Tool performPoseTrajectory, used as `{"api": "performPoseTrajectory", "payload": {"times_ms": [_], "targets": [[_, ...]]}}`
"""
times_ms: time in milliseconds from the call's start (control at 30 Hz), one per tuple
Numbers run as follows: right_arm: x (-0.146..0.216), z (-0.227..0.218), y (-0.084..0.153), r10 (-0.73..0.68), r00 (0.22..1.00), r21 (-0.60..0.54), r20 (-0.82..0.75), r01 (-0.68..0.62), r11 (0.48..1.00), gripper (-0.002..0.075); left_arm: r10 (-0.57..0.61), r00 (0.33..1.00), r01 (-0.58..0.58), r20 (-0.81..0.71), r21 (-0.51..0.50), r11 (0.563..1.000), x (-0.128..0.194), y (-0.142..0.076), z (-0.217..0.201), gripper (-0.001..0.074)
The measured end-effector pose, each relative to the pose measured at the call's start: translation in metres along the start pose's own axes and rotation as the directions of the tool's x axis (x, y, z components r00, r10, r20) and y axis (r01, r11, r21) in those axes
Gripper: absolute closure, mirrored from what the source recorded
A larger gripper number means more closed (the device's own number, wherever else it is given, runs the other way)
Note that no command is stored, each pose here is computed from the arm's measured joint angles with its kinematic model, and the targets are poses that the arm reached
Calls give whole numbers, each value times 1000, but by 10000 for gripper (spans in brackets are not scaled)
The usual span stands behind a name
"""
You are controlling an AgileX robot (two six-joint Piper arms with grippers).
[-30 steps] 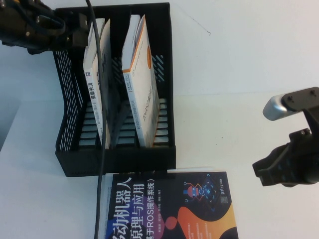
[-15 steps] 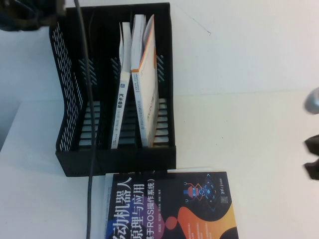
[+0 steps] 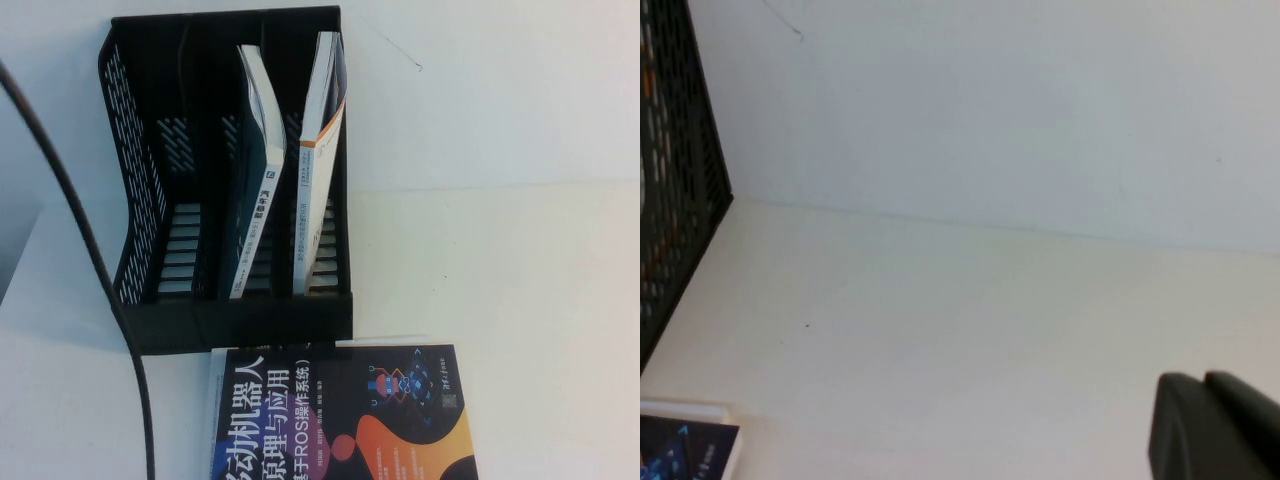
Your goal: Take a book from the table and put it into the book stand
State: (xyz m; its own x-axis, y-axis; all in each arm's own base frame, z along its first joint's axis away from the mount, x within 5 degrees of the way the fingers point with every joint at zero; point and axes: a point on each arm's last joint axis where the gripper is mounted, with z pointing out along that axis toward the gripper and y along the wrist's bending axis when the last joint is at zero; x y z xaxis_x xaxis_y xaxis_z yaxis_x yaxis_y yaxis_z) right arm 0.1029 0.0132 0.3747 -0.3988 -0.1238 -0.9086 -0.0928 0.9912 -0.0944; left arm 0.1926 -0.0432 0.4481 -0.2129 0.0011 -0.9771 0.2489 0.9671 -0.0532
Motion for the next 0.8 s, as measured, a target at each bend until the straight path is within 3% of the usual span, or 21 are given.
{"api": "performPoseTrajectory", "payload": {"times_ms": [233, 400, 533, 800], "targets": [[52, -1, -2, 145, 989, -8, -11, -145, 989, 722, 2, 999, 0, 49, -46, 999, 96, 7, -15, 735], [96, 19, 8, 185, 982, -65, -34, -187, 980, 723, 1, 999, 1, 33, -62, 998, 142, 10, -21, 736], [117, 32, 16, 168, 985, -118, -28, -170, 978, 723, 2, 1000, -1, 4, -68, 998, 163, 11, -21, 737], [122, 35, 18, 151, 989, -133, -10, -150, 980, 723, 6, 1000, -5, 16, -71, 997, 165, 11, -20, 738]]}}
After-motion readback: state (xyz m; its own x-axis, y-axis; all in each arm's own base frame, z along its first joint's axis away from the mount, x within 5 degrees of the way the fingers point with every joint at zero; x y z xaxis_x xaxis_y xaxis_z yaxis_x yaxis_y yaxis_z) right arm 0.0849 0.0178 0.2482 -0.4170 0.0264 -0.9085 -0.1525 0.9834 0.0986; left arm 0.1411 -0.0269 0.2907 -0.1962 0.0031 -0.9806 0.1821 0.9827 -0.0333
